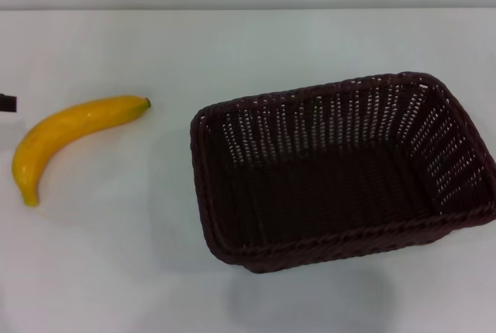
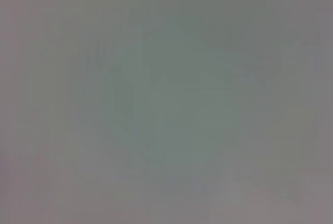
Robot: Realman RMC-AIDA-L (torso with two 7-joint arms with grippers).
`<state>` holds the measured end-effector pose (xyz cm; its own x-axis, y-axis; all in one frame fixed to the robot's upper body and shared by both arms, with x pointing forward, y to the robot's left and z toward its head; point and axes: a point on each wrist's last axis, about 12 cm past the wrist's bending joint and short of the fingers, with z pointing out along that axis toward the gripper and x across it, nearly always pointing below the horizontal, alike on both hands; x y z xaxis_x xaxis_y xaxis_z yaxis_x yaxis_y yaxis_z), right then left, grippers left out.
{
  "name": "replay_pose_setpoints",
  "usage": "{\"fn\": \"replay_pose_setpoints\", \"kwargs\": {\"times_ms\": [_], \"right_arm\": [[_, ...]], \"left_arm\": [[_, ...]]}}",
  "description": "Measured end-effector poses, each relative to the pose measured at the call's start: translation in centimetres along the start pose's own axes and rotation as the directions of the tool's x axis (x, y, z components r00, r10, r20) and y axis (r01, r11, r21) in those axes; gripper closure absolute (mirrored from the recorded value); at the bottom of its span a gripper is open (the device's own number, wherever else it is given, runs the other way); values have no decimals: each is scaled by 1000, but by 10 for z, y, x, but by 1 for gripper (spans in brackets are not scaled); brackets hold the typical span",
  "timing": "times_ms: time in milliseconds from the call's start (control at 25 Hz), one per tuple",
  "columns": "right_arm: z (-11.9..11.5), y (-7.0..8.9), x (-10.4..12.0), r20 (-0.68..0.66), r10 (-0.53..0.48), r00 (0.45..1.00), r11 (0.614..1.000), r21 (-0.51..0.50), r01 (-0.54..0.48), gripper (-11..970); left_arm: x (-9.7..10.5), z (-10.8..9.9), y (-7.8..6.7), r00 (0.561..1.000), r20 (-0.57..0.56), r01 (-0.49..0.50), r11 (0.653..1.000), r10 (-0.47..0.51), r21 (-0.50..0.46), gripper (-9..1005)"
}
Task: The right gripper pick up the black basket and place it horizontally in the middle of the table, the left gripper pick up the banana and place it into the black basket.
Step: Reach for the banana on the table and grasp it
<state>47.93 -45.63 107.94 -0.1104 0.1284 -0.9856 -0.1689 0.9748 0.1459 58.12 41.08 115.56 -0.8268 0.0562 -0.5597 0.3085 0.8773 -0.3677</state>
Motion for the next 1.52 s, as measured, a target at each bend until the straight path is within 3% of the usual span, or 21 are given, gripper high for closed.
{"fn": "replay_pose_setpoints", "kwargs": {"times_ms": [40, 160, 400, 600, 800, 1160, 1520], "right_arm": [[1, 0, 0, 0, 4, 1000, 1000, -1, -4, 746], [2, 0, 1, 0, 12, 1000, 1000, 2, -12, 742], [4, -2, 3, -6, 20, 1000, 1000, 24, -20, 736], [6, 0, 4, -8, 21, 1000, 1000, 21, -21, 730], [8, 1, 4, -4, 27, 1000, 999, 19, -27, 724], [14, 3, 2, -8, 28, 1000, 1000, 11, -27, 714], [12, 1, 1, -8, 25, 1000, 1000, 10, -25, 704]], "left_arm": [[-4, 5, -3, 999, -41, -18, 1000, 17, -20, 351], [-13, 18, -12, 989, -129, -75, 996, 67, -56, 523], [-22, 39, -27, 963, -237, -156, 981, 126, -113, 465], [-21, 50, -31, 953, -260, -194, 972, 154, -136, 416], [-16, 56, -30, 952, -265, -201, 968, 157, -151, 196], [-7, 69, -30, 945, -286, -207, 966, 157, -153, 203], [-6, 73, -37, 937, -306, -227, 959, 167, -170, 383]]}}
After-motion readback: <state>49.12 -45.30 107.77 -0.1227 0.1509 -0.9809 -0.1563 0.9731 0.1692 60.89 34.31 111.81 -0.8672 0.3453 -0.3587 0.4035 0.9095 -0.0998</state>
